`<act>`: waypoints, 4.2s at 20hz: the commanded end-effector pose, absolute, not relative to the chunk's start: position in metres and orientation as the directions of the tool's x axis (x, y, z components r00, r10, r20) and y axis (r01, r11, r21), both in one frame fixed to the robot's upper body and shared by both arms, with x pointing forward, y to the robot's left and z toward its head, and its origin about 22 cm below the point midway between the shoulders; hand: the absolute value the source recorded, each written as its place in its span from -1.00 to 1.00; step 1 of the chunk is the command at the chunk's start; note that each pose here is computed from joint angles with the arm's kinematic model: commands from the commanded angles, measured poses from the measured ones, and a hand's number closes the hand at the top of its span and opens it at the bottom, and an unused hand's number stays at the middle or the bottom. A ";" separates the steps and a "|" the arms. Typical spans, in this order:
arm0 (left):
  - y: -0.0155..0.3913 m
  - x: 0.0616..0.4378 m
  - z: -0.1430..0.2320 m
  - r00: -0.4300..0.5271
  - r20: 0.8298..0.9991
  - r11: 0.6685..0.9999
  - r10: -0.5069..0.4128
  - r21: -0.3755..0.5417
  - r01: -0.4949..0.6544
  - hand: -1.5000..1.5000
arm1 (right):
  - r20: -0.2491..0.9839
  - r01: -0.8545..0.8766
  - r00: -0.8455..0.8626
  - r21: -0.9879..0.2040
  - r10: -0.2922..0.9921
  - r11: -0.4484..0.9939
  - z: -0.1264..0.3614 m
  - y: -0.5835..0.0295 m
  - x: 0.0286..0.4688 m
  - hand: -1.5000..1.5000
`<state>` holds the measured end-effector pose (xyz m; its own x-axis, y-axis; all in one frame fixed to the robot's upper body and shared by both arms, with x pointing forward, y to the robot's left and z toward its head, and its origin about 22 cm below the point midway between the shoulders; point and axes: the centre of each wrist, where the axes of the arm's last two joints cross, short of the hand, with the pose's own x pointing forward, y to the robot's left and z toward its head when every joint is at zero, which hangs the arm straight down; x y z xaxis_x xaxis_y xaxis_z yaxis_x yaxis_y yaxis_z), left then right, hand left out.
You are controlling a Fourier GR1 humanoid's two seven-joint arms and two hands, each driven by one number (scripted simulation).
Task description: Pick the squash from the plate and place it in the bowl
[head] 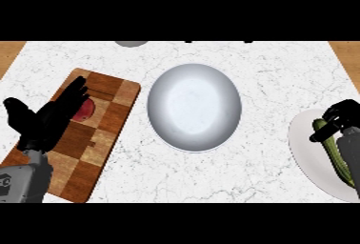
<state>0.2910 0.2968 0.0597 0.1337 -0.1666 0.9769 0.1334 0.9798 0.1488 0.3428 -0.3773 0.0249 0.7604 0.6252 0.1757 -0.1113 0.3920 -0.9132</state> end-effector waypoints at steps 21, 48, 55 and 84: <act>0.317 0.274 0.048 0.176 0.972 0.987 -0.155 0.145 0.066 0.00 | 0.247 -0.178 0.110 -0.948 0.963 0.263 0.124 -0.244 0.158 1.00; 0.298 0.297 0.061 0.148 0.976 0.982 -0.162 0.145 0.121 0.00 | 0.407 0.081 -0.006 -0.910 0.913 0.407 0.266 -0.126 0.172 1.00; 0.299 0.288 0.058 0.138 0.972 0.975 -0.189 0.169 0.142 0.00 | 0.458 0.115 0.009 -0.883 0.889 0.454 0.294 -0.083 0.223 1.00; 0.278 0.297 0.064 0.103 0.981 0.973 -0.163 0.142 0.179 0.00 | 0.806 0.034 0.257 -0.560 0.534 0.828 0.161 -0.086 0.433 -1.00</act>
<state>0.3031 0.2785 0.0689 0.1044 -0.1688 0.9801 0.1783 0.9727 0.1485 0.4246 -0.0811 0.1761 0.2124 0.6620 0.7188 -0.0054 0.7363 -0.6766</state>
